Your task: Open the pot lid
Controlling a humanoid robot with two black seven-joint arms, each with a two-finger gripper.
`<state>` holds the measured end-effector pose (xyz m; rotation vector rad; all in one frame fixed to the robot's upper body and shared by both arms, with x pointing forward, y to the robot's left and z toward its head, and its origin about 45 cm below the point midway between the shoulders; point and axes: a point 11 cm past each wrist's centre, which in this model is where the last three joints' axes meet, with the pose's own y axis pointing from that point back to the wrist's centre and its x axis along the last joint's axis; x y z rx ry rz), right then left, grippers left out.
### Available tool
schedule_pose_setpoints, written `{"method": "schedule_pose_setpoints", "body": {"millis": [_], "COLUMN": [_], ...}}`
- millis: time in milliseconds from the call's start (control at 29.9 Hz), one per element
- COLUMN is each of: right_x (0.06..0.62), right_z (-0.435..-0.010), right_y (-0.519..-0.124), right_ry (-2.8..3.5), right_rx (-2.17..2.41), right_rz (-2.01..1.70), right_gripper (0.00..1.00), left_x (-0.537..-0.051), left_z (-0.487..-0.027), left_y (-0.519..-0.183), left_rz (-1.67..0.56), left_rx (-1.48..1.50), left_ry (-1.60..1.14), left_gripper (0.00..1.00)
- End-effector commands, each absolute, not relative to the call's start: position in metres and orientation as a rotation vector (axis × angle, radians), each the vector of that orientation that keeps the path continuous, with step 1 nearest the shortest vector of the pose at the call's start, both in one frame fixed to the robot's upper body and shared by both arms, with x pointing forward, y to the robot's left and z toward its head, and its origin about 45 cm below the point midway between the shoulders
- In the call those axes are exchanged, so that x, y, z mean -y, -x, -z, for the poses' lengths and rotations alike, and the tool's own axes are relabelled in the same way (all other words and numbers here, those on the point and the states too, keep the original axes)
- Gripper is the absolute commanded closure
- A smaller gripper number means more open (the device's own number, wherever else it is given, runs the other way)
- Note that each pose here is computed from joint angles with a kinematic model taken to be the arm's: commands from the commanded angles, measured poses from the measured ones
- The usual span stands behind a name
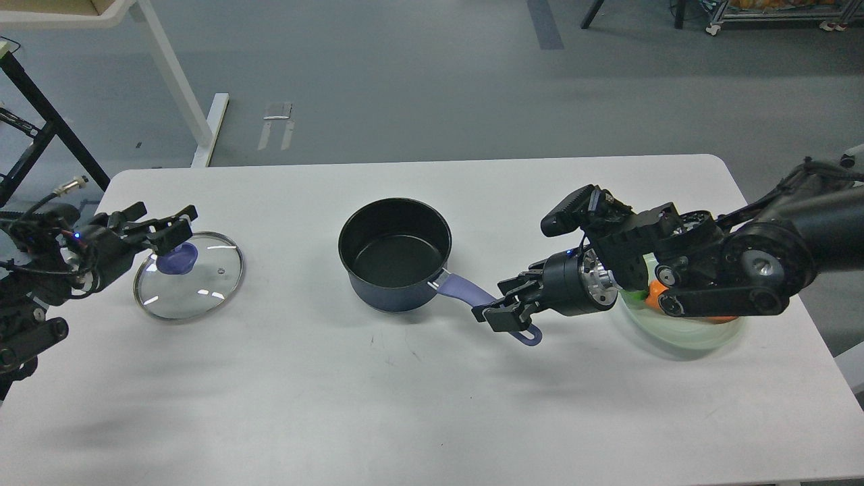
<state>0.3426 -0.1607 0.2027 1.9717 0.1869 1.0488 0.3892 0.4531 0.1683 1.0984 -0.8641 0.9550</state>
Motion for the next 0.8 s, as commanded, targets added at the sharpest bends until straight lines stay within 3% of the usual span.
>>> {"method": "schedule_pose_setpoints", "body": {"millis": [0, 234, 401, 602, 769], "right_x": [0.161, 0.188, 0.217, 0.257, 0.273], "right_z": [-0.219, -0.295, -0.339, -0.344, -0.323], "right_y": [-0.355, -0.418, -0.437, -0.453, -0.462], "right_ry": [-1.998, -2.139, -2.284, -2.343, -2.413], "right_rx": [-0.093, 0.494, 0.926, 1.316, 1.613], "right_rz": [-1.076, -1.077, -1.016, -0.899, -0.664], "right_gripper": [0.04, 0.03, 0.02, 0.01, 0.01], "left_x": [-0.453, -0.464, -0.436, -0.396, -0.370], "left_z": [-0.185, -0.211, -0.213, -0.219, -0.214], "left_y": [-0.404, -0.423, -0.441, -0.464, -0.477], "left_rz": [-1.072, -1.368, -1.509, -1.531, -1.543], "left_rx": [0.799, 0.525, 0.342, 0.143, 0.018], "left_ry": [-1.029, -0.808, -0.583, -0.290, -0.117], "left_gripper": [0.01, 0.01, 0.01, 0.01, 0.01]}}
